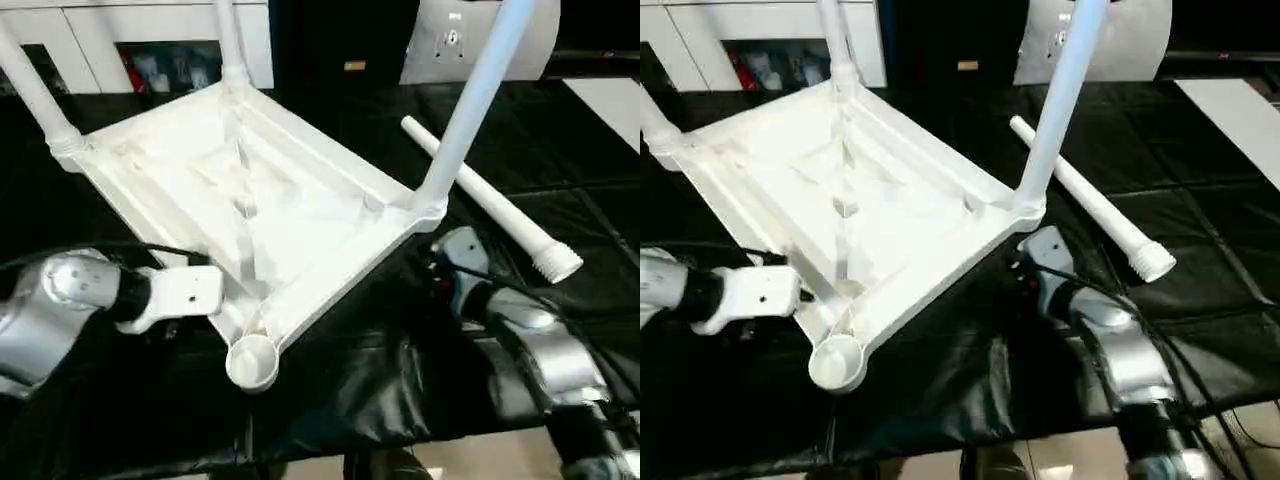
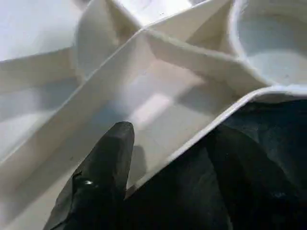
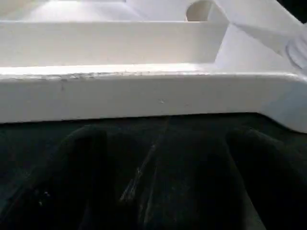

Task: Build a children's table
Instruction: Rotate table base

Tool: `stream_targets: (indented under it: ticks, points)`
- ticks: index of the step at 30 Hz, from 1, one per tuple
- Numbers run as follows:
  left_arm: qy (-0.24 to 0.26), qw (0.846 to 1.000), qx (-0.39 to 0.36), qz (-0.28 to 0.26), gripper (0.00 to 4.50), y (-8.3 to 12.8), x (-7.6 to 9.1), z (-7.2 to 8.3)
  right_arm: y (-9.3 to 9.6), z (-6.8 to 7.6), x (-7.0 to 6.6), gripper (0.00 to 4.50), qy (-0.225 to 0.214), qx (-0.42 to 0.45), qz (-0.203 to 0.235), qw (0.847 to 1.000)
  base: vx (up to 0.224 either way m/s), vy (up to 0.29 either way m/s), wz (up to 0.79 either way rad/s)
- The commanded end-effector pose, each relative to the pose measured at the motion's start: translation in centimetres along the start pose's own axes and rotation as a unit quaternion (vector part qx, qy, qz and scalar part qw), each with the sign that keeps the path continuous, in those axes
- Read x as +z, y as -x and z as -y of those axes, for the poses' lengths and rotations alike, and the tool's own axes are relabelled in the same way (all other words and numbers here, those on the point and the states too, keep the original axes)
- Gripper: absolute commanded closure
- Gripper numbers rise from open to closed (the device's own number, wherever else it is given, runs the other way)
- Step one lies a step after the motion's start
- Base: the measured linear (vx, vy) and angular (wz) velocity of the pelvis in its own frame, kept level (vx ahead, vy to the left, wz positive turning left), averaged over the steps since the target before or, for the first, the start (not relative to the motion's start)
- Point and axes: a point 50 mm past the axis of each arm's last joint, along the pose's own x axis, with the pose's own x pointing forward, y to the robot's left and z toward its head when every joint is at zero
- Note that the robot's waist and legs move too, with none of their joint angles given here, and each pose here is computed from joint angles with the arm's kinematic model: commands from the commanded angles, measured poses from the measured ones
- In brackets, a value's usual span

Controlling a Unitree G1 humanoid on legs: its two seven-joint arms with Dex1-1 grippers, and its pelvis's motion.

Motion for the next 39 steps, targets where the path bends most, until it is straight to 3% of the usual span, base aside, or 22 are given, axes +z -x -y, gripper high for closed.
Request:
stream_targets:
  ticks: [1, 8, 13, 19, 26, 28, 35, 38, 39]
  points:
    - [-0.006, 0.999, -0.033, 0.013, 2.13, -0.2, 0.9, 0.4, -0.4, 0.0, 0.0, 0.0, 0.01, -0.003, -0.008, 1.0, 0.0, 0.0, 0.0]
    - [-0.012, 0.997, -0.06, 0.052, 2.76, -0.7, 3.0, 0.9, -1.4, 0.0, 0.9, 0.0, 0.019, 0.004, 0.007, 1.0, 0.0, 0.0, 0.0]
    - [-0.014, 0.992, -0.107, 0.061, 3.07, -1.7, 4.0, 2.3, -2.4, -0.5, 2.3, 0.0, 0.03, 0.014, 0.03, 0.999, 0.0, 0.0, 0.0]
    - [-0.013, 0.987, -0.143, 0.074, 3.61, -2.8, 5.0, 3.8, -3.0, -1.1, 3.0, 0.0, 0.038, 0.03, 0.039, 0.998, 0.0, 0.0, 0.0]
    - [-0.02, 0.983, -0.145, 0.109, 4.09, -4.0, 6.8, 4.5, -3.7, -1.9, 3.4, 0.0, 0.042, 0.047, 0.046, 0.997, 0.0, 0.0, 0.0]
    - [-0.028, 0.983, -0.114, 0.139, 4.22, -4.7, 8.1, 4.1, -4.1, -2.5, 3.7, 0.0, 0.042, 0.057, 0.053, 0.996, 0.0, 0.0, 0.0]
    - [-0.019, 0.987, -0.016, 0.157, 4.49, -5.7, 9.1, 1.6, -4.5, -3.4, 4.1, 0.0, 0.046, 0.074, 0.063, 0.994, 0.0, 0.0, 0.0]
    - [-0.004, 0.986, 0.052, 0.157, 4.49, -6.1, 9.0, -0.2, -4.4, -2.9, 3.9, 0.0, 0.051, 0.052, 0.059, 0.996, 0.0, 0.0, 0.0]
    - [0.002, 0.986, 0.09, 0.141, 4.49, -6.2, 8.3, -1.2, -4.0, -1.9, 3.7, 0.0, 0.05, 0.028, 0.055, 0.997, 0.0, 0.0, 0.0]
